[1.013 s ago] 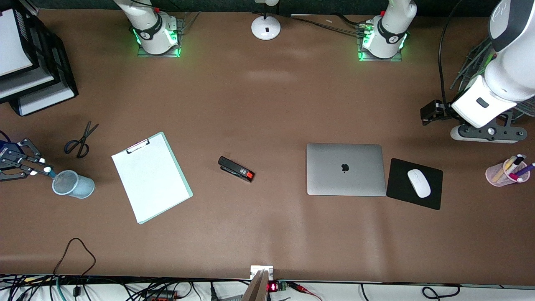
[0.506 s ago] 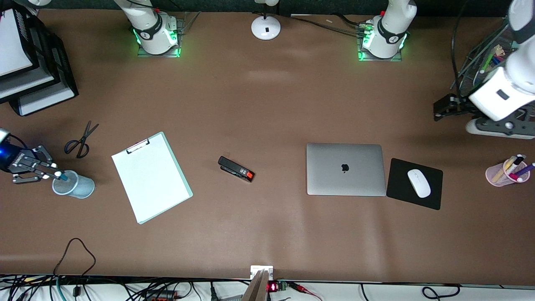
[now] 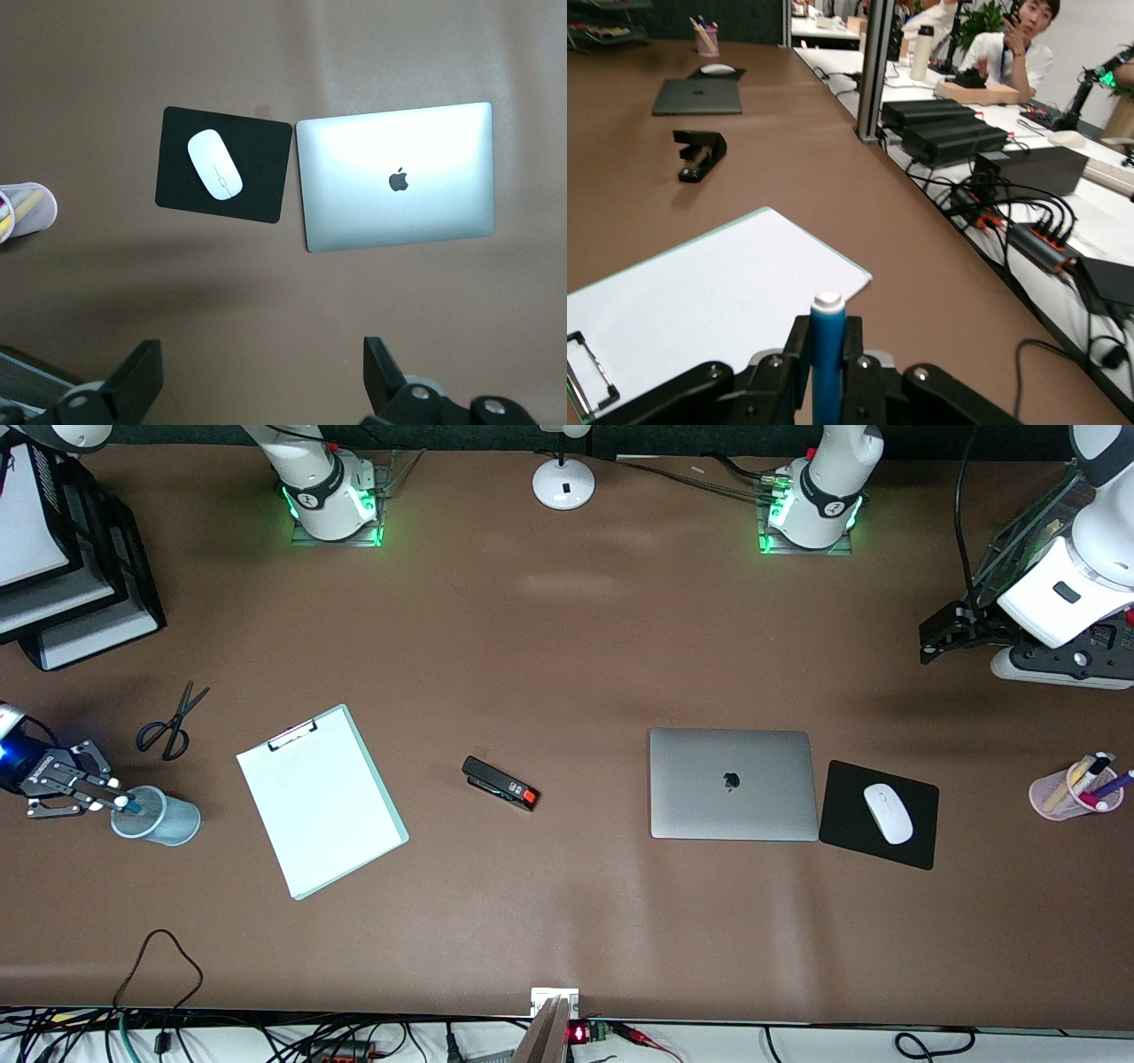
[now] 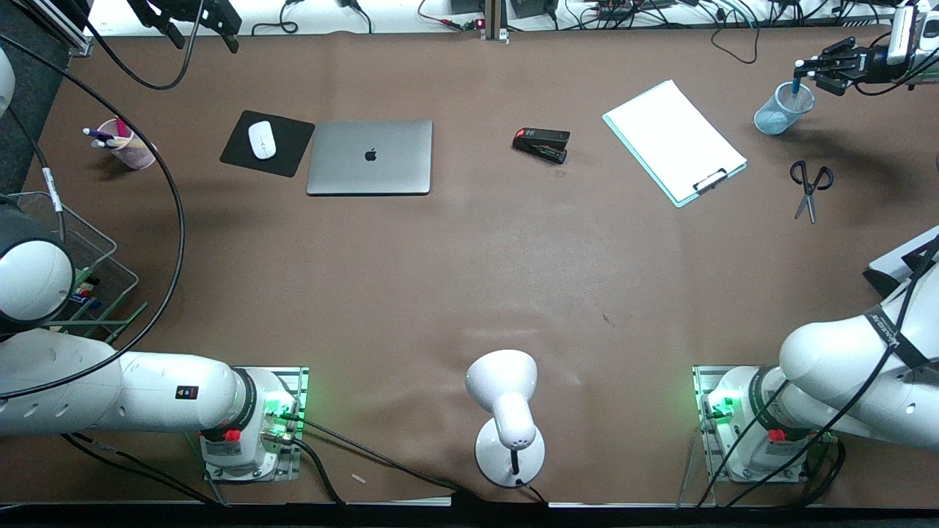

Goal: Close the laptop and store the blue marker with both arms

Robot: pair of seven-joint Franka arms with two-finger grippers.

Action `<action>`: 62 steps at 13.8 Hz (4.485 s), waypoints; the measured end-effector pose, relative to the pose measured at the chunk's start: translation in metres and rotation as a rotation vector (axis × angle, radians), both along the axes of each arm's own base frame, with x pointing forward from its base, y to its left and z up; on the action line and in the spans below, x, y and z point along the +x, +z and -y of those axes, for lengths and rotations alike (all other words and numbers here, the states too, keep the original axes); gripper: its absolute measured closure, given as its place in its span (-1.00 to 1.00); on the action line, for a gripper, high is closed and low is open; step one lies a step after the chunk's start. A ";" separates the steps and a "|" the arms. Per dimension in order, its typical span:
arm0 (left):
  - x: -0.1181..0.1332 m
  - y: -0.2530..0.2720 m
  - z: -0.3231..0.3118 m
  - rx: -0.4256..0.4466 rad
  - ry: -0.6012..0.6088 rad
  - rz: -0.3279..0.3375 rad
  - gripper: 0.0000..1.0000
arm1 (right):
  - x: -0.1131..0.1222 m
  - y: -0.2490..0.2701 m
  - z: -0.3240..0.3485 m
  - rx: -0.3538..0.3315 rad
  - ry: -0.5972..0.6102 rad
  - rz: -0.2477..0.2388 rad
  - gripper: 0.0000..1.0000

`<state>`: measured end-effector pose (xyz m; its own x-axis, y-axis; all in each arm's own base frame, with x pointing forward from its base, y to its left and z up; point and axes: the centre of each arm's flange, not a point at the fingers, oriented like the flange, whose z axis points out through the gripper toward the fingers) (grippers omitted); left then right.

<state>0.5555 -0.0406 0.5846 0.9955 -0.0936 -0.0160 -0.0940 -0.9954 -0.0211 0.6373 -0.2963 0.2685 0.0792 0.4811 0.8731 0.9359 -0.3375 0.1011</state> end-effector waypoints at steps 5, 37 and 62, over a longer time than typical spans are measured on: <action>0.000 0.000 0.000 0.000 0.000 0.001 -1.00 | 0.018 0.033 -0.001 -0.058 -0.039 -0.120 -0.52; 0.000 -0.003 -0.005 -0.008 0.011 -0.012 -1.00 | 0.001 0.303 -0.352 -0.646 -1.070 -0.965 -1.00; 0.000 -0.003 -0.005 -0.008 0.011 -0.013 -1.00 | -0.112 0.351 -0.325 -0.551 -1.113 -0.922 -1.00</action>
<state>0.5554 -0.0356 0.5812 0.9962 -0.0826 -0.0282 -0.0829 -0.9965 -0.0116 0.5256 0.0290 0.6199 0.9968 0.0500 0.0621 0.0507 -0.9987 -0.0086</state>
